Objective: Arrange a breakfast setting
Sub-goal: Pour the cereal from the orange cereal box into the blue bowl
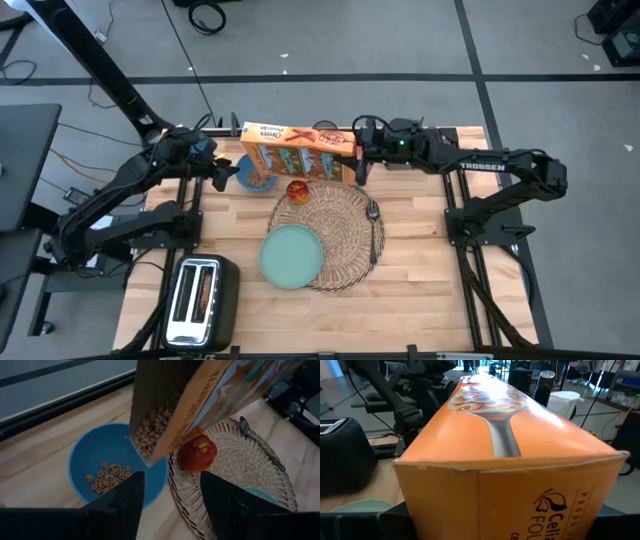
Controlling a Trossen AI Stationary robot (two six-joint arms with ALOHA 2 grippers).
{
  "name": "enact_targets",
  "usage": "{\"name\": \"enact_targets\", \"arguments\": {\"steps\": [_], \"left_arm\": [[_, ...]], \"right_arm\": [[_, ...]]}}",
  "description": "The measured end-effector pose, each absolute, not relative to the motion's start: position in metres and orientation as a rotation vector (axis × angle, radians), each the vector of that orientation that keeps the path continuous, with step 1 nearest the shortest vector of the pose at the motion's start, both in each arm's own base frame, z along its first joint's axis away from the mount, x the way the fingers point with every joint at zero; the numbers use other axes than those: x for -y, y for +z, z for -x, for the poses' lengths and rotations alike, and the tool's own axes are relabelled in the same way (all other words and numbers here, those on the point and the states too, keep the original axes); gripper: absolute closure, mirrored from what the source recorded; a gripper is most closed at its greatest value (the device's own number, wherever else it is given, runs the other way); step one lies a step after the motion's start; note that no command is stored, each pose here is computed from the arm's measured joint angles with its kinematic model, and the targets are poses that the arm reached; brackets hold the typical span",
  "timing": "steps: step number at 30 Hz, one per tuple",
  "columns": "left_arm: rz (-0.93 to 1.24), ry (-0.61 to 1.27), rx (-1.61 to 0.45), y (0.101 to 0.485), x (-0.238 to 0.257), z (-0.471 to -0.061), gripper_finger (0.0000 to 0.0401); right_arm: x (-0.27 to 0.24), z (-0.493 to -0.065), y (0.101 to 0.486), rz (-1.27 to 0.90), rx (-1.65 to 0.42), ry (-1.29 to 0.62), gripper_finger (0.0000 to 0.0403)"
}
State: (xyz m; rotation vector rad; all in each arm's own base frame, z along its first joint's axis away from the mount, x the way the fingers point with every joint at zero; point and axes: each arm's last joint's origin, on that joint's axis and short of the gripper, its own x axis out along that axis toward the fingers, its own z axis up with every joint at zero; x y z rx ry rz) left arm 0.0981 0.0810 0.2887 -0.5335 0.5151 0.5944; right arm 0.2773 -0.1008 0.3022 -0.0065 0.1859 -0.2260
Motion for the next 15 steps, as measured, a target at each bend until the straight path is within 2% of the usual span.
{"name": "enact_targets", "arguments": {"steps": [15], "left_arm": [[0.568, 0.555, -0.506, 0.289, -0.08, -0.099, 0.0203]], "right_arm": [[0.098, -0.28, 0.314, 0.052, -0.235, -0.209, 0.0156]]}}
